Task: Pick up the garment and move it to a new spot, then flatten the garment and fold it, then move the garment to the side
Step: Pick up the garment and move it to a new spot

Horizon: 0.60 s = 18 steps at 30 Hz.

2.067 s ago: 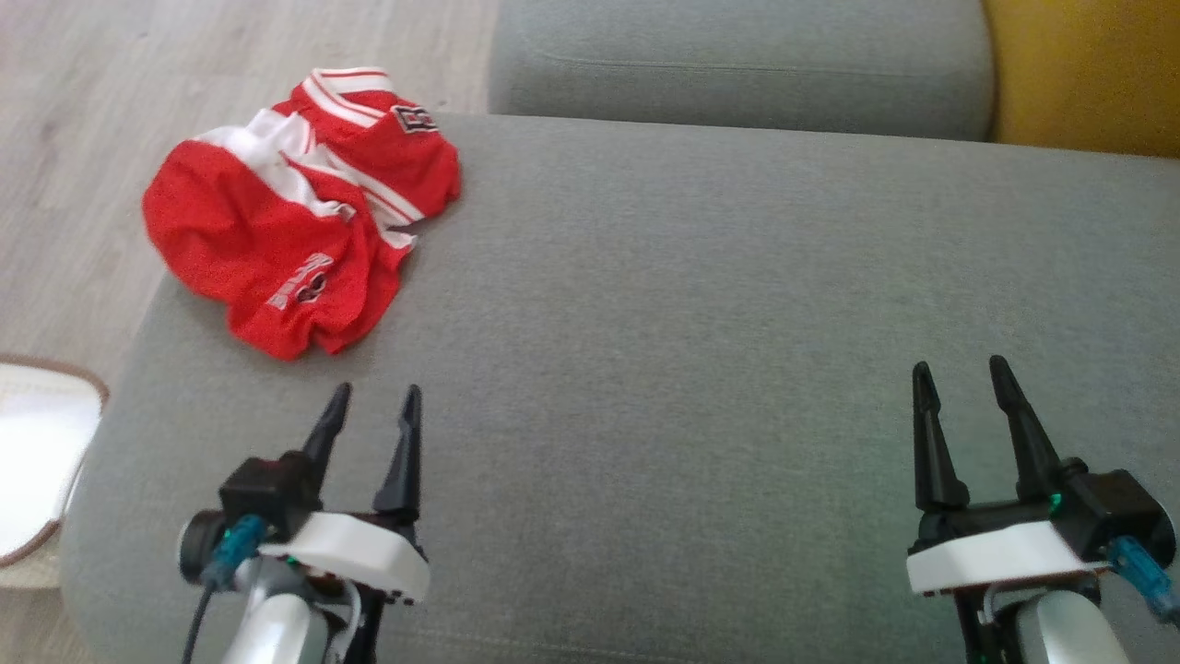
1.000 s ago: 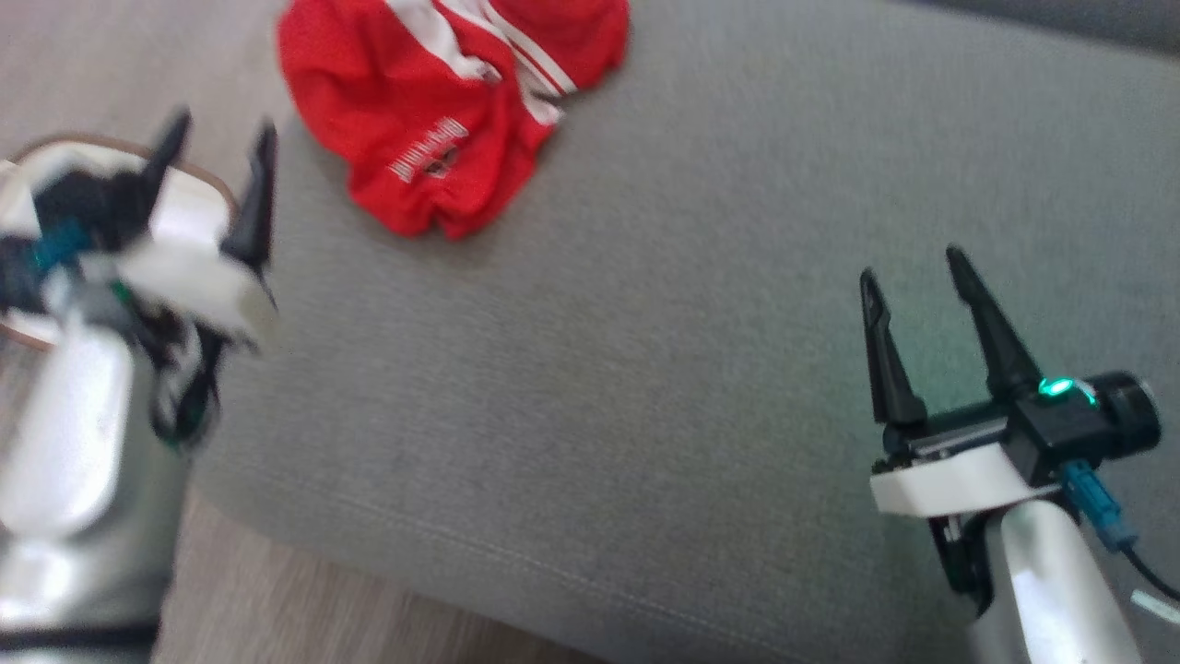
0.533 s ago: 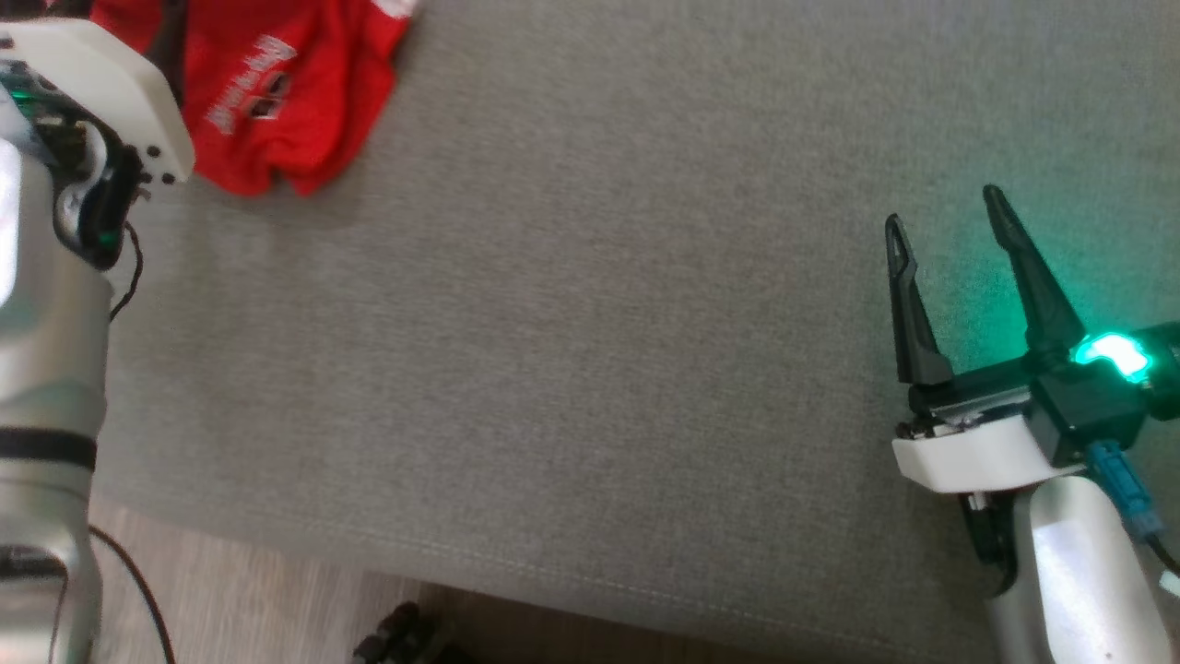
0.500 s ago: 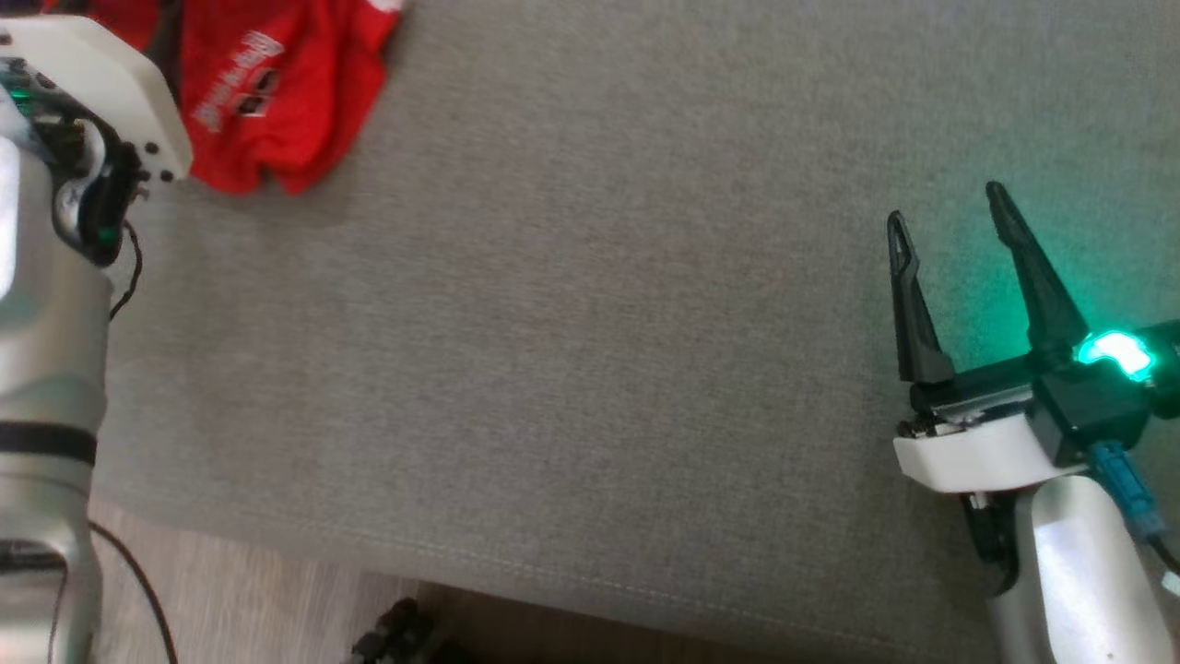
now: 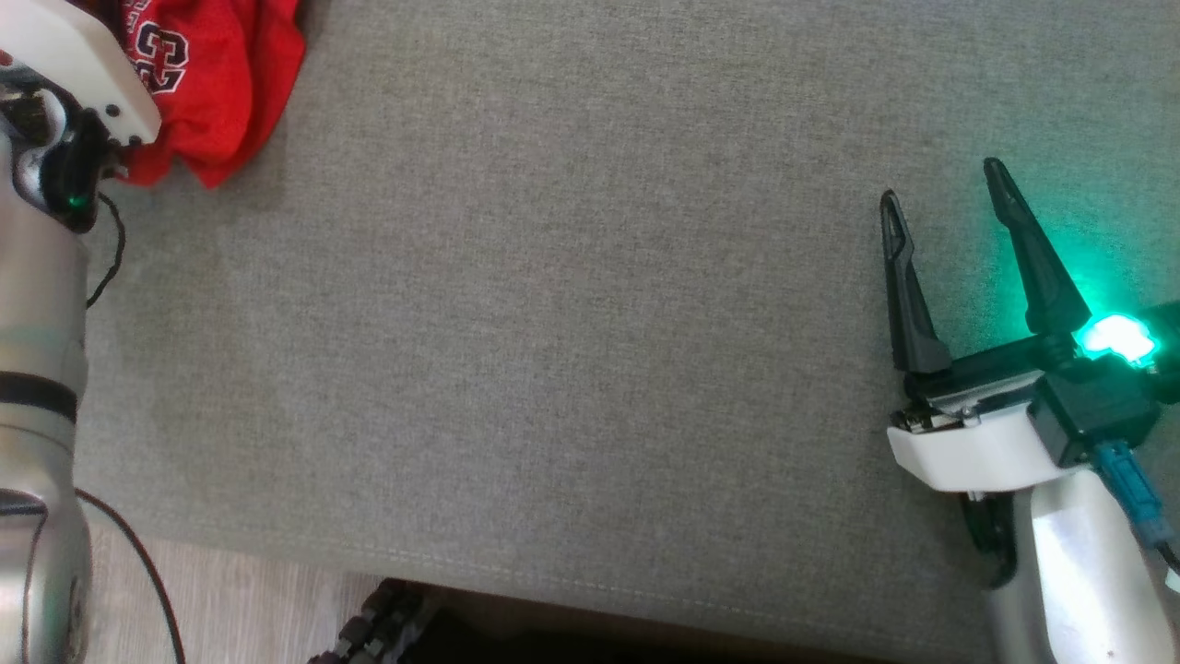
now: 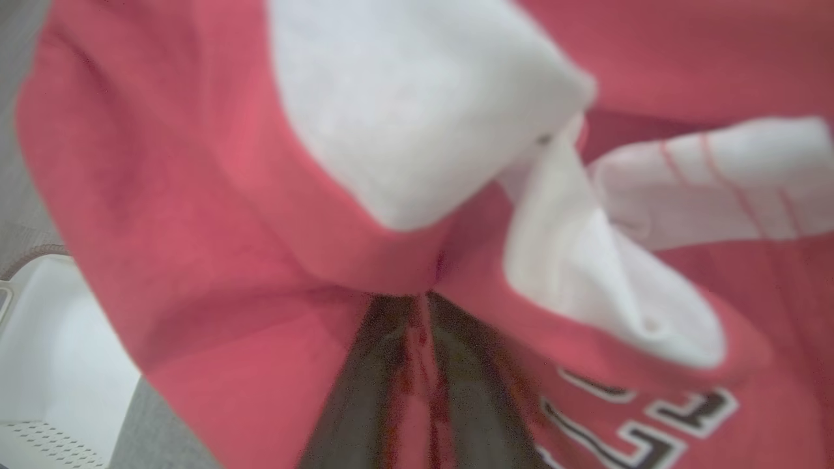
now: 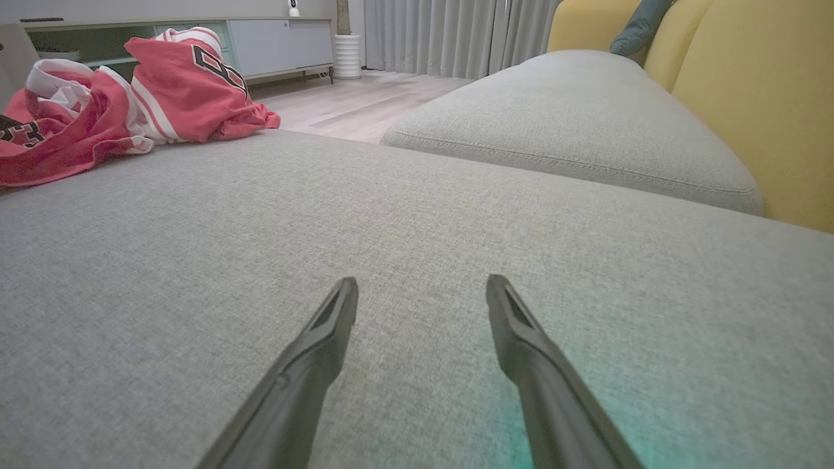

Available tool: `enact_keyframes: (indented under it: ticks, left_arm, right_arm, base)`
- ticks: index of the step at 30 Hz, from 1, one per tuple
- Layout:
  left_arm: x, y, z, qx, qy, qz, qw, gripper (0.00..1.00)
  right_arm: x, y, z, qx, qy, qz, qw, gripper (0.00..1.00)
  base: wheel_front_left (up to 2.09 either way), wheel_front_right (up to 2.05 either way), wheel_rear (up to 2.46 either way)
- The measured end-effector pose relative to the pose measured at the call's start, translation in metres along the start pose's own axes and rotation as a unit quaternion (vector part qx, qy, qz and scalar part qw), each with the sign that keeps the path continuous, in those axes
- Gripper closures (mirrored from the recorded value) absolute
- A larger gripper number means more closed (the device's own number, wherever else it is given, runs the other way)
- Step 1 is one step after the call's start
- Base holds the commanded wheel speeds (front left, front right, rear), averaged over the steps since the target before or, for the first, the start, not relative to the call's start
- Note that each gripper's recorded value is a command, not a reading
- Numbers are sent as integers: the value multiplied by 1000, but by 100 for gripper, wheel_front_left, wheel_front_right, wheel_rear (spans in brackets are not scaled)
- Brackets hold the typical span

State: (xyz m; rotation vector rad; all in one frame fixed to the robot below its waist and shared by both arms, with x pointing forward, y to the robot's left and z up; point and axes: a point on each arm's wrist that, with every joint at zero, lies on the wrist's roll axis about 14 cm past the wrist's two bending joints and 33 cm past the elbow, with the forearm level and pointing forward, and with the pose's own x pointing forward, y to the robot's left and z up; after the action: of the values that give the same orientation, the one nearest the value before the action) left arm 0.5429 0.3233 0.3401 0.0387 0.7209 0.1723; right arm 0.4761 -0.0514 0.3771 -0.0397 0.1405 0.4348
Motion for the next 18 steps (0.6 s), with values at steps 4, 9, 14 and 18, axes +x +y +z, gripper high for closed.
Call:
enact_keyframes:
  ticks: [4, 9, 14, 18]
  left_arm:
    - [-1, -1, 1, 11, -3, -4, 1000, 100]
    - [-10, -2, 11, 28, -23, -8, 999, 100]
    - [-26, -8, 34, 66, -54, -20, 996, 100]
    - [-46, -16, 69, 89, -103, -37, 990, 100]
  right_arm:
    - [2, 0, 2, 1, -3, 0, 1000, 0]
    - [1, 2, 5, 7, -6, 2, 1000, 0]
    - [0, 8, 14, 15, -16, 9, 1000, 0]
    - [-5, 12, 29, 20, -32, 11, 999, 0]
  base:
    - [0, 0, 0]
    - [0, 0, 0]
    - [0, 0, 0]
    - [0, 0, 0]
